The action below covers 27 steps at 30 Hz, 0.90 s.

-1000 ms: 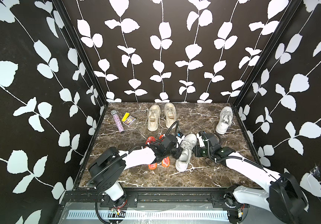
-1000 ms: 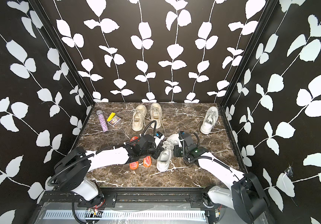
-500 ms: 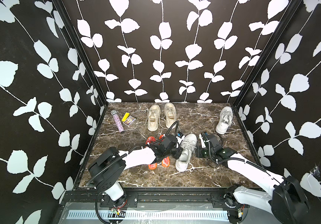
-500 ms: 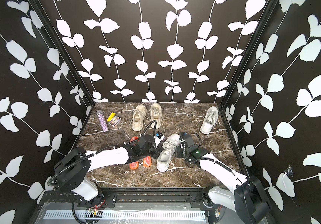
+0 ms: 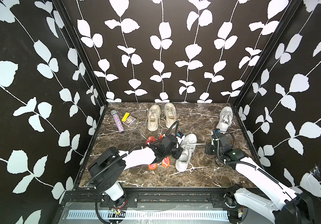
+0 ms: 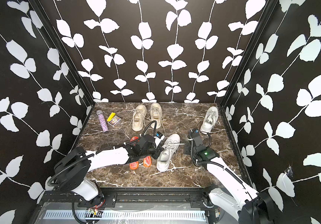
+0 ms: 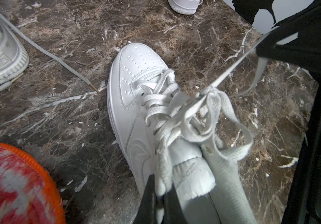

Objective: Remove the insole from the shoe
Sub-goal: Untie the shoelace on the shoe.

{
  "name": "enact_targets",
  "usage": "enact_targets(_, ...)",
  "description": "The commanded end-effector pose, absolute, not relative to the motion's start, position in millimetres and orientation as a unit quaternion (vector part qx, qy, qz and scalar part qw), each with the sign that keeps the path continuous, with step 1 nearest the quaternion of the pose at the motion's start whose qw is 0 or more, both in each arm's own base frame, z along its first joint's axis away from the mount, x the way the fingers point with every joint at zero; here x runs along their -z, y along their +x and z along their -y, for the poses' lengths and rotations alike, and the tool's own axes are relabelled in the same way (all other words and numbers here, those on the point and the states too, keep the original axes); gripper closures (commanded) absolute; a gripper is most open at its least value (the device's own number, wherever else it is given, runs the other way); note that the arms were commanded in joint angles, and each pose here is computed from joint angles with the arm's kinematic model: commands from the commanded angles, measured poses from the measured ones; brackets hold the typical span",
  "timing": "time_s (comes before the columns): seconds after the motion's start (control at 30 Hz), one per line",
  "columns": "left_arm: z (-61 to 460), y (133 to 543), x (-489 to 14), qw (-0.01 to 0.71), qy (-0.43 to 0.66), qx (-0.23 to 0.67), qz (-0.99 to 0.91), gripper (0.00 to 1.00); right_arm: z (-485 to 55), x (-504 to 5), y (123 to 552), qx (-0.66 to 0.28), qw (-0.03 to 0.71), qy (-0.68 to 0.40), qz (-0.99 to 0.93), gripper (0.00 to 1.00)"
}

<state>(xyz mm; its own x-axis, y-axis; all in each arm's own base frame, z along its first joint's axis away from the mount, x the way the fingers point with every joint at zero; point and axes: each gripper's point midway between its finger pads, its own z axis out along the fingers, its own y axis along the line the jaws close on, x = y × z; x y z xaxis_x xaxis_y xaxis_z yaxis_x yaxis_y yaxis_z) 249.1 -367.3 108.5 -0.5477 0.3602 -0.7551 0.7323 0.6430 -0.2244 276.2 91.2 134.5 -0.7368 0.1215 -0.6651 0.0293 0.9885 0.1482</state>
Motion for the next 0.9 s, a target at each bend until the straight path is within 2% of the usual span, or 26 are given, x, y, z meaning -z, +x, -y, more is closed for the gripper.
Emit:
enact_targets(0.0,362.6,254.0,-132.6,0.376,0.319,0.274,-0.826,1.00,-60.6,-159.6,283.6,-0.021,0.387,0.087,-0.918,1.00)
enact_targets(0.3,359.0,250.4,-134.5,0.379,0.322,0.276,-0.823,1.00,-19.0,-195.0,290.9,-0.001,0.418,0.153,-0.896,1.00)
enact_targets(0.77,359.8,242.5,-134.2,0.372,0.335,0.289,-0.816,1.00,-3.1,-225.5,310.5,0.004,0.439,0.181,-0.880,1.00)
enact_targets(0.87,361.7,239.3,-135.7,0.369,0.340,0.299,-0.812,1.00,-11.8,-231.3,321.8,-0.024,0.444,0.165,-0.880,1.00)
